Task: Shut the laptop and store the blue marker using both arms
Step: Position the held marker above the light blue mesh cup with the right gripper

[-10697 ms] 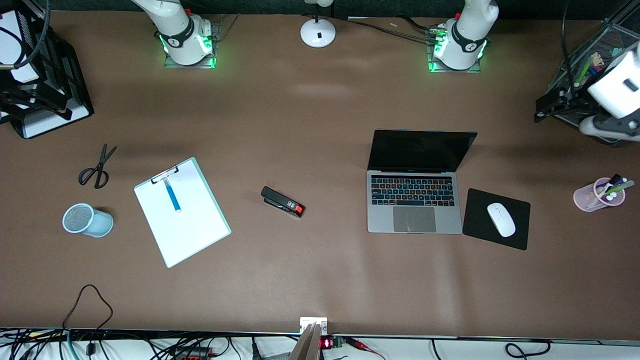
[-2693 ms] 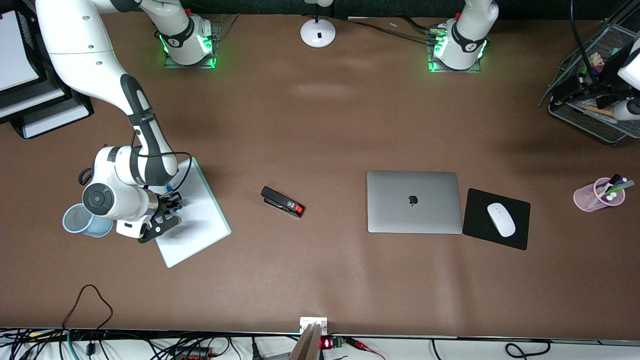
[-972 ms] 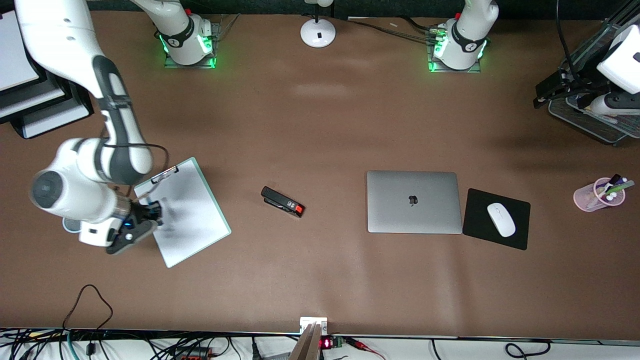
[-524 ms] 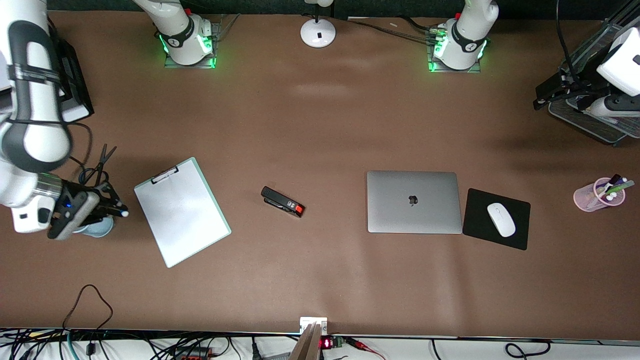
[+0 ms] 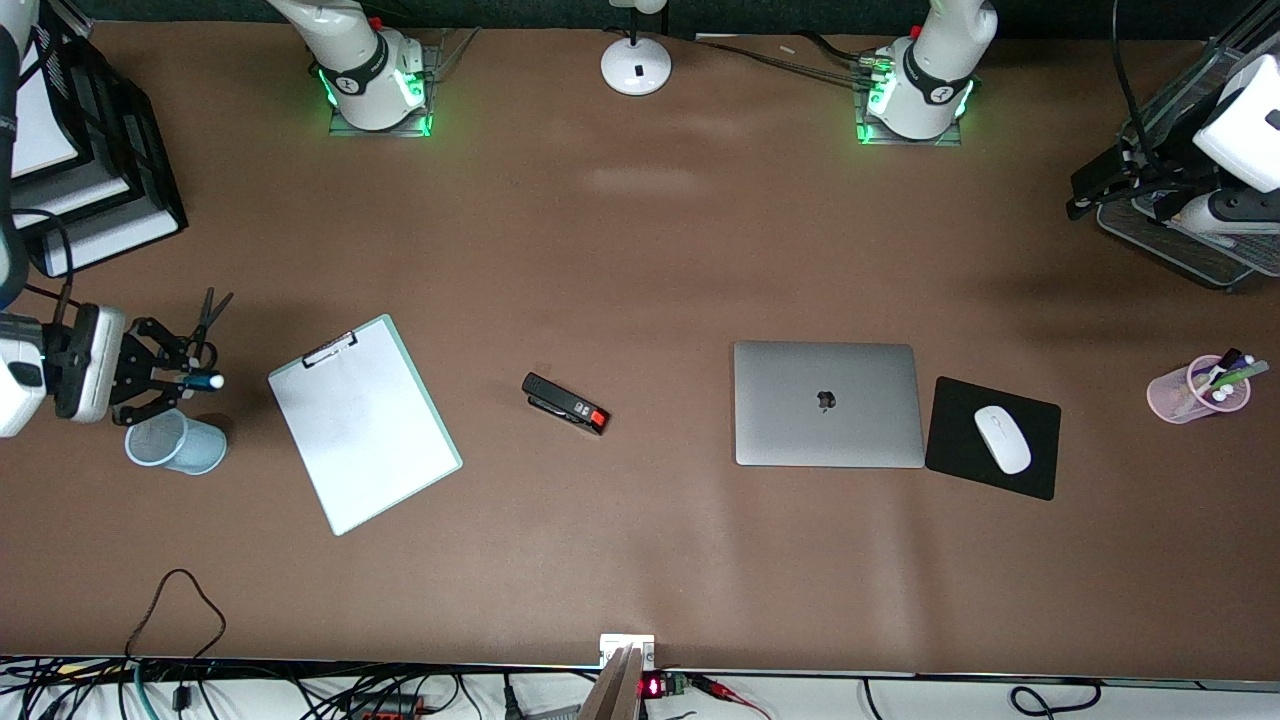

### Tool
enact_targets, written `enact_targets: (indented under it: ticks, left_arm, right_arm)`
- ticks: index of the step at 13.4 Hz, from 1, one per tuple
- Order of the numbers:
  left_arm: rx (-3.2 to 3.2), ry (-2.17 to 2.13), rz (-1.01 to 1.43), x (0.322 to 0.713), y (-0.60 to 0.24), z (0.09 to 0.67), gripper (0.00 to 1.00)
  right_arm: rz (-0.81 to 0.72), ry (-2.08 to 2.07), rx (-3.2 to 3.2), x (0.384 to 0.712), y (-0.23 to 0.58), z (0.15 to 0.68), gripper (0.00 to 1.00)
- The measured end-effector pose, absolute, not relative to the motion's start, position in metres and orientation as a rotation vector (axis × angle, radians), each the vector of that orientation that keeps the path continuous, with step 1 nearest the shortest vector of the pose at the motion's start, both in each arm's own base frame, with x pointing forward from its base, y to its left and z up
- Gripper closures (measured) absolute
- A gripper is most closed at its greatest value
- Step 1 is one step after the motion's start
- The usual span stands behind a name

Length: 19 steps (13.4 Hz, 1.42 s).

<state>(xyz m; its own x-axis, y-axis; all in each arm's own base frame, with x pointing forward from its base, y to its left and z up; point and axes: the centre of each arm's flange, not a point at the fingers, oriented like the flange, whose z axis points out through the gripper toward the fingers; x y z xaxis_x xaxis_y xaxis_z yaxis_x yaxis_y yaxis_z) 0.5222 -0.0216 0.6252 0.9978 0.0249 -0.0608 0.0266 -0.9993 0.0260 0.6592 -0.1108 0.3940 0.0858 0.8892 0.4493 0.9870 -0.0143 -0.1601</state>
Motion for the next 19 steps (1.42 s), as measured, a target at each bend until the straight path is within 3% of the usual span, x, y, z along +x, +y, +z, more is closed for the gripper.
enact_targets:
  ticks: [7,15,19]
  left_arm:
    - [3.113,0.038,-0.093,0.522,-0.022,0.625,0.00]
    - [3.113,0.036,-0.094,0.522,-0.023,0.625,0.00]
    - [3.113,0.036,-0.093,0.522,-0.023,0.625,0.00]
  right_arm:
    - [-0.598,-1.836,-1.746,0.652,-0.159,0.377,0.83]
    - [-0.708,-1.834,-1.741,0.656,-0.195,0.375,0.83]
    - [-0.702,-1.785,-1.767,0.657,-0.222,0.341,0.83]
